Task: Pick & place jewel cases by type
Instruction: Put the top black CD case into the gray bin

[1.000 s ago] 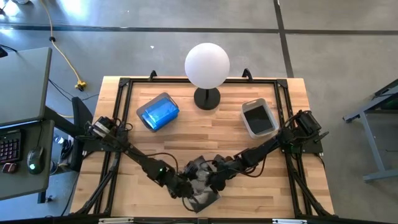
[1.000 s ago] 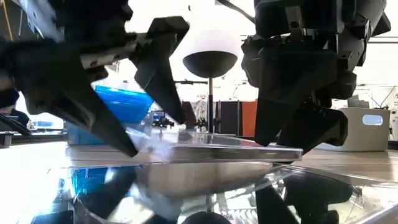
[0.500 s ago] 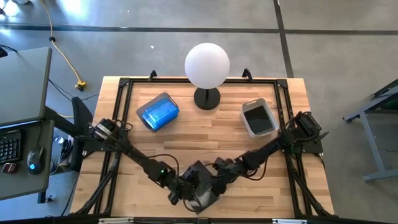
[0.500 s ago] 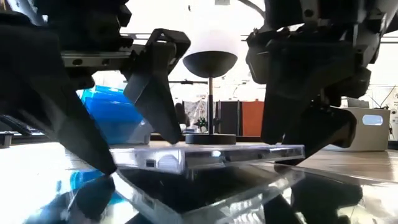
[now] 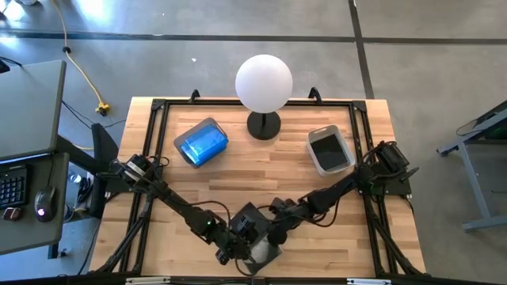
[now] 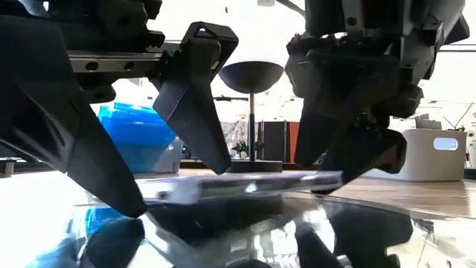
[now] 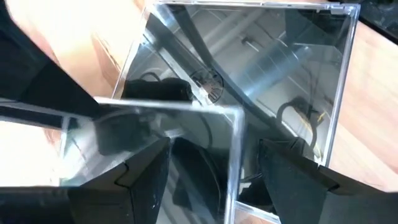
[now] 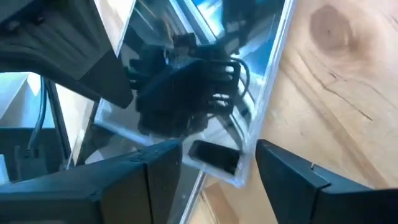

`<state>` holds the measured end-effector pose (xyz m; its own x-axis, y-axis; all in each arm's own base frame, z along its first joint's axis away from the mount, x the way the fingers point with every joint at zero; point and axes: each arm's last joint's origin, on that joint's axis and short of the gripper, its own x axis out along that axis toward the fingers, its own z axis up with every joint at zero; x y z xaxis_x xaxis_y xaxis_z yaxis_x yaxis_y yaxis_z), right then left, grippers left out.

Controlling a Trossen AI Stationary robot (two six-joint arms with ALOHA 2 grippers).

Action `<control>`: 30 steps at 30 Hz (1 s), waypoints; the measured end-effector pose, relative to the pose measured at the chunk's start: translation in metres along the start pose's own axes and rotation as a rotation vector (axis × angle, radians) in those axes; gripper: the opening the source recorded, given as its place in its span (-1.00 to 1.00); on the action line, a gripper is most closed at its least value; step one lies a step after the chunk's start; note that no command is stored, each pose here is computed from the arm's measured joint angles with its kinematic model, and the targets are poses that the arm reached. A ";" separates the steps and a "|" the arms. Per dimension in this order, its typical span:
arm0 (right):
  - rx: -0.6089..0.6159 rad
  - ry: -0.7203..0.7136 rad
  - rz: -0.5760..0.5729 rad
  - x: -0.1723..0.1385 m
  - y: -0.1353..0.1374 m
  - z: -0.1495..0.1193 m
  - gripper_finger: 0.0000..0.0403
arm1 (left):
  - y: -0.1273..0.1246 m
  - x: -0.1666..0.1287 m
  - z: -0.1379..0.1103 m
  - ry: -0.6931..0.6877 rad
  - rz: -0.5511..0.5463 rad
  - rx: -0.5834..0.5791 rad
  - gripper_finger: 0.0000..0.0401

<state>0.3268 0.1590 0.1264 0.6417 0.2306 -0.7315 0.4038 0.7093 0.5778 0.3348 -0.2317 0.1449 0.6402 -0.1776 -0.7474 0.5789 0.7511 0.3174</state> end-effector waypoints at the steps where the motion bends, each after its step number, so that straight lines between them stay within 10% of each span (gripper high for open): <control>1: 0.001 0.000 0.004 0.000 0.000 0.001 -0.02 | 0.000 0.000 0.000 0.003 -0.001 0.001 0.20; 30: 0.000 0.071 0.071 0.000 -0.001 0.008 -0.36 | 0.007 -0.013 0.025 0.043 0.034 0.044 0.20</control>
<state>0.3319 0.1532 0.1289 0.6208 0.3272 -0.7125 0.3591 0.6891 0.6294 0.3430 -0.2402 0.1708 0.6377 -0.1243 -0.7602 0.5797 0.7273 0.3674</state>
